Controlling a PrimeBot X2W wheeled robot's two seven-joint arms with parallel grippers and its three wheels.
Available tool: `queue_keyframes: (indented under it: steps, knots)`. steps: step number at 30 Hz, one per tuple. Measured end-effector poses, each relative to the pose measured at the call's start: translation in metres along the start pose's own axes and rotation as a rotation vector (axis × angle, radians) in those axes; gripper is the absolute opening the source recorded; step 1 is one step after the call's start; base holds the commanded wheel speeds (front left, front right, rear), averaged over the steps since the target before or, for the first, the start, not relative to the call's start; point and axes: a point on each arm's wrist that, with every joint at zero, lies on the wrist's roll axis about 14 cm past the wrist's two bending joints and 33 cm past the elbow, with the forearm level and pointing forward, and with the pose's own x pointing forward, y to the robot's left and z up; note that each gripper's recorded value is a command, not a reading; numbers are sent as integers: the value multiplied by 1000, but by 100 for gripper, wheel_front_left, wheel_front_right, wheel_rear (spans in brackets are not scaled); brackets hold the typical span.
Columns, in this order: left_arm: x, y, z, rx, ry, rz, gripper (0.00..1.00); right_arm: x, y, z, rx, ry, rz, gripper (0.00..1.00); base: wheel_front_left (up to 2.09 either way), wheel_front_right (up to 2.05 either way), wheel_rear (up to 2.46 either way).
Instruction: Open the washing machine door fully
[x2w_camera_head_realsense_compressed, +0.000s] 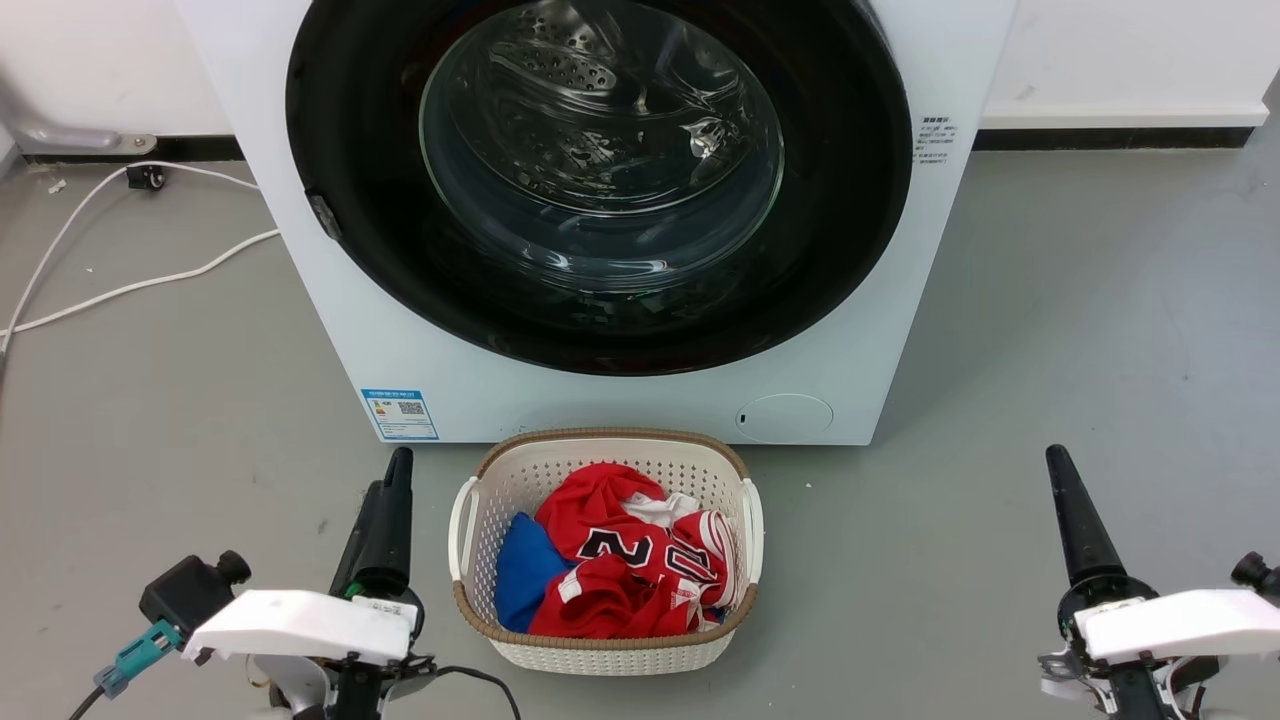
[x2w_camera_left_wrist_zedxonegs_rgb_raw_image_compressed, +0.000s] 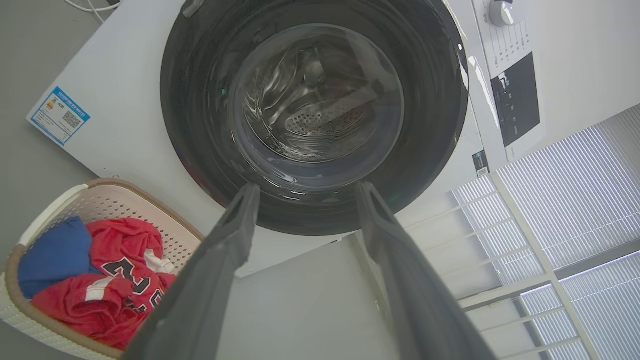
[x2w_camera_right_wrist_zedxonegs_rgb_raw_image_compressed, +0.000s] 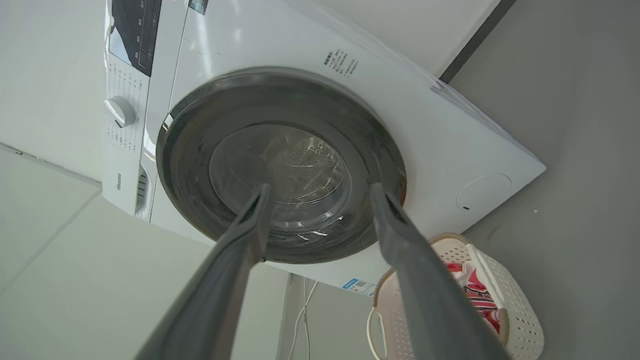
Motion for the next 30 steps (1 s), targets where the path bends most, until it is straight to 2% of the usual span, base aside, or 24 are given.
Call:
queue_keyframes:
  steps: [11, 24, 25, 30]
  knots:
    - [0, -11, -4, 220, 6, -44, 100, -4, 7, -4, -250, 16, 30, 100, 0, 0, 0]
    - [2, -19, -14, 444, 31, -95, 100, -7, 17, -9, -471, 36, 67, 100, 0, 0, 0]
    - [2, -20, -15, 486, 33, -99, 100, -7, 18, -11, -517, 43, 74, 100, 0, 0, 0]
    - [2, -22, -17, 537, 31, -111, 100, -8, 21, -11, -584, 44, 87, 100, 0, 0, 0]
